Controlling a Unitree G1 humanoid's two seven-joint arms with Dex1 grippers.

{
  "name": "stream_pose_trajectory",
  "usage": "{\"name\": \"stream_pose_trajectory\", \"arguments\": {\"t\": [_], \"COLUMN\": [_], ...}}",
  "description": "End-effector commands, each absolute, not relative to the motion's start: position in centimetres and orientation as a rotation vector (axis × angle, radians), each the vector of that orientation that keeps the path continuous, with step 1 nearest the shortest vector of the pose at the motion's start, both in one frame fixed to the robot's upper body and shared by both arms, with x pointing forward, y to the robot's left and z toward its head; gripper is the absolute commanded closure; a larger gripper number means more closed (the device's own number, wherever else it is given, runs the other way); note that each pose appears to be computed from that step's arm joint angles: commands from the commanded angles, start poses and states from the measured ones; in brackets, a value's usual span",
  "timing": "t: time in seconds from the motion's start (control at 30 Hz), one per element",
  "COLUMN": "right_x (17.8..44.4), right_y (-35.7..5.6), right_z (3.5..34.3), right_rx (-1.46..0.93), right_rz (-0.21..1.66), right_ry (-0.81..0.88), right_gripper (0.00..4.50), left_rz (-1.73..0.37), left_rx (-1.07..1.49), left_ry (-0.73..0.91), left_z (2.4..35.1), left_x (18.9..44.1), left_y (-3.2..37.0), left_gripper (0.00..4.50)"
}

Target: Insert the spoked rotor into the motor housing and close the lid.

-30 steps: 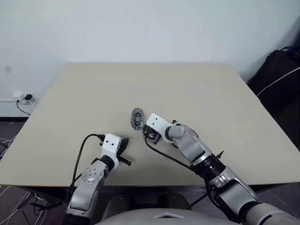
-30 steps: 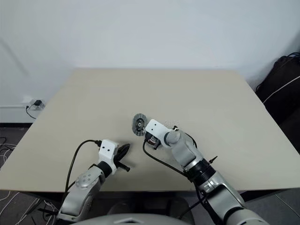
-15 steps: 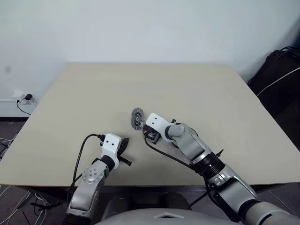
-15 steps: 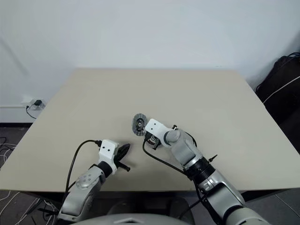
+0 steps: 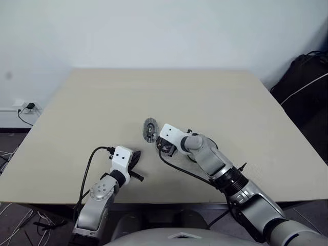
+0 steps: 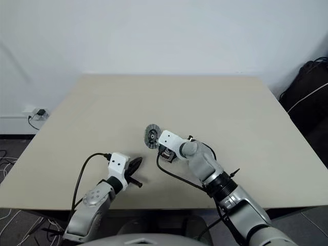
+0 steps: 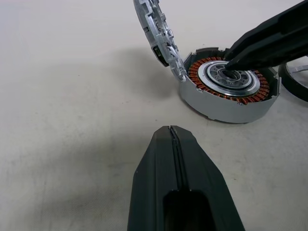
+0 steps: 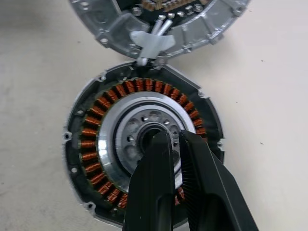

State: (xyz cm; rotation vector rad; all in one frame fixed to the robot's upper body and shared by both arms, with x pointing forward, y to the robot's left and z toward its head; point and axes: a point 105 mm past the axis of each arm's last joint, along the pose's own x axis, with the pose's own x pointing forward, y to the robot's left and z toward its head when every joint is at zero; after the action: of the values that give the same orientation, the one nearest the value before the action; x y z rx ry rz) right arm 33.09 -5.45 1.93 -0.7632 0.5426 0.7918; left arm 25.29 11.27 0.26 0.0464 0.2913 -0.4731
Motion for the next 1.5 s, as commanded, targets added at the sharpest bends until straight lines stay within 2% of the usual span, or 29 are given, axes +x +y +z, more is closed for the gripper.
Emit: {"name": "stream_pose_trajectory", "arguments": {"t": [0.03,0.5,1.03,1.13,1.23,1.5], "right_x": [33.7,32.9,33.9,33.8,33.8,33.4], "right_y": [-5.1,-4.3,-4.6,-4.6,-4.6,-4.2], "right_z": [3.4,2.2,2.0,1.9,2.0,1.9], "right_rx": [-0.81,-0.88,-0.872,-0.874,-0.892,-0.912], "right_rz": [0.798,0.879,0.833,0.837,0.828,0.897], "right_ry": [0.477,0.494,0.49,0.491,0.473,0.473], "right_gripper": [4.1,4.1,4.1,3.57,2.63,2.63], "left_rz": [-0.481,-0.47,-0.464,-0.465,-0.466,-0.473], "left_rx": [0.048,0.04,0.032,0.032,0.031,0.03], "left_ry": [0.252,0.253,0.26,0.261,0.262,0.263], "left_z": [1.1,1.0,0.9,0.8,0.8,0.8], "left_x": [25.7,25.5,25.3,25.3,25.2,25.3], "left_y": [11.0,11.0,11.0,11.0,11.0,10.8], "left_gripper": [4.5,4.5,4.5,4.5,4.5,4.5]}}
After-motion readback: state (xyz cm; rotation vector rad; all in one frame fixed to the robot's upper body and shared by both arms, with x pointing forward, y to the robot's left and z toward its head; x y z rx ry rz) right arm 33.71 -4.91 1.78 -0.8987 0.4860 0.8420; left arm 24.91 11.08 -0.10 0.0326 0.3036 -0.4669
